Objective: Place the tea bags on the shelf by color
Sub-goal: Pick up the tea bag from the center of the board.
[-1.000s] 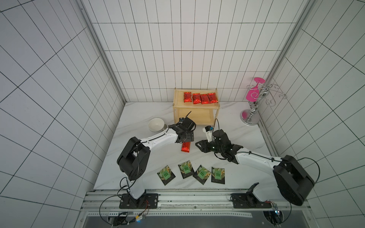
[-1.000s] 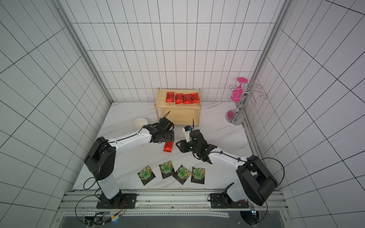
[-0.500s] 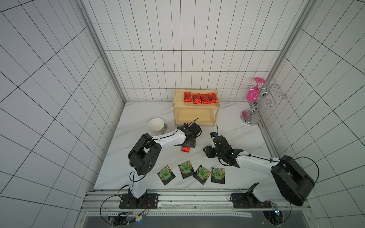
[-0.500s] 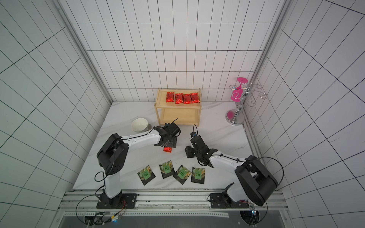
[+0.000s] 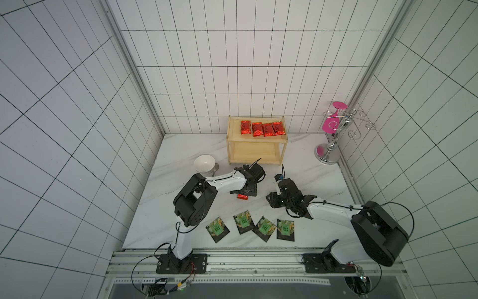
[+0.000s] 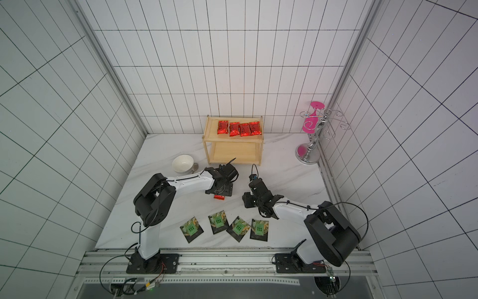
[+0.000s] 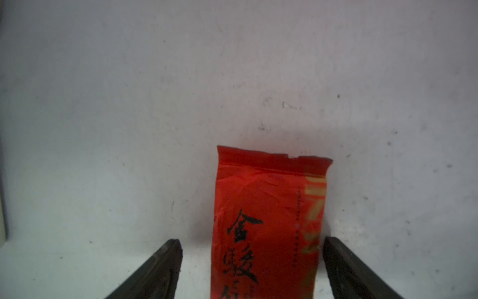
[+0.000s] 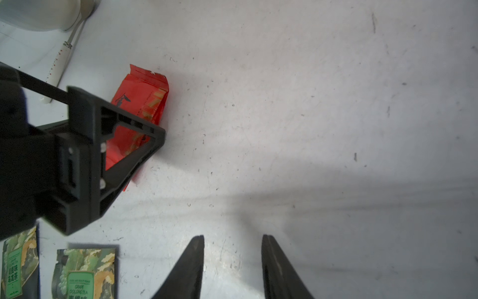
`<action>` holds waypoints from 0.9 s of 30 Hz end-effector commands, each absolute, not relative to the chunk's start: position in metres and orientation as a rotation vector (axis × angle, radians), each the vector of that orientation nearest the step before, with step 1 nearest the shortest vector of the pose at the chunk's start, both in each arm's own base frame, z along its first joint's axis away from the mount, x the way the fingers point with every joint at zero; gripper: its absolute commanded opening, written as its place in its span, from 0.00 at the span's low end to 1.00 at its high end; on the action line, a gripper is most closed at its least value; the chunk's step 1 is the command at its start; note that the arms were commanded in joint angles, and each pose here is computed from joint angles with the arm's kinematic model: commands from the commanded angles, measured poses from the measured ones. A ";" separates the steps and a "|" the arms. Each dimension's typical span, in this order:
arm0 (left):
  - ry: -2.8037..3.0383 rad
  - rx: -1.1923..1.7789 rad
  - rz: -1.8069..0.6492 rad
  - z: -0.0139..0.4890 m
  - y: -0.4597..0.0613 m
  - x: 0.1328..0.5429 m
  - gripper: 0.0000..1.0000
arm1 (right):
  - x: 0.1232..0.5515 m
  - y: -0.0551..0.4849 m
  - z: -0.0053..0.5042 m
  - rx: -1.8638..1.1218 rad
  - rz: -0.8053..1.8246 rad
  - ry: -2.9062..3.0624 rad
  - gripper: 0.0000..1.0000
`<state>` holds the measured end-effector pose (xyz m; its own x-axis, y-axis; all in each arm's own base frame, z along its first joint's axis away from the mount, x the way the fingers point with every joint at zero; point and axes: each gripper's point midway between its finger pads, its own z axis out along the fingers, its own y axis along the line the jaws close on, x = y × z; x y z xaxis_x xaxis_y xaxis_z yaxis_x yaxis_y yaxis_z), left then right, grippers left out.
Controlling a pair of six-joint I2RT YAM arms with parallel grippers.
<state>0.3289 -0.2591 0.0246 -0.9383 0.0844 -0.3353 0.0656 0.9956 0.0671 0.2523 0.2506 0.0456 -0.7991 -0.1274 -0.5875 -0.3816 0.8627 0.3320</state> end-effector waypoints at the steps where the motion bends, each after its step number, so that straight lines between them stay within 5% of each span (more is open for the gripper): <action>1: 2.809 0.121 0.092 0.014 -0.262 0.329 0.80 | 0.255 0.255 0.048 -0.377 0.600 2.461 0.40; 10: 2.808 0.095 0.095 0.013 -0.259 0.331 0.65 | 0.256 0.255 0.047 -0.378 0.599 2.463 0.40; 27: 2.799 0.054 0.065 0.021 -0.255 0.335 0.60 | 0.256 0.254 0.046 -0.378 0.593 2.465 0.40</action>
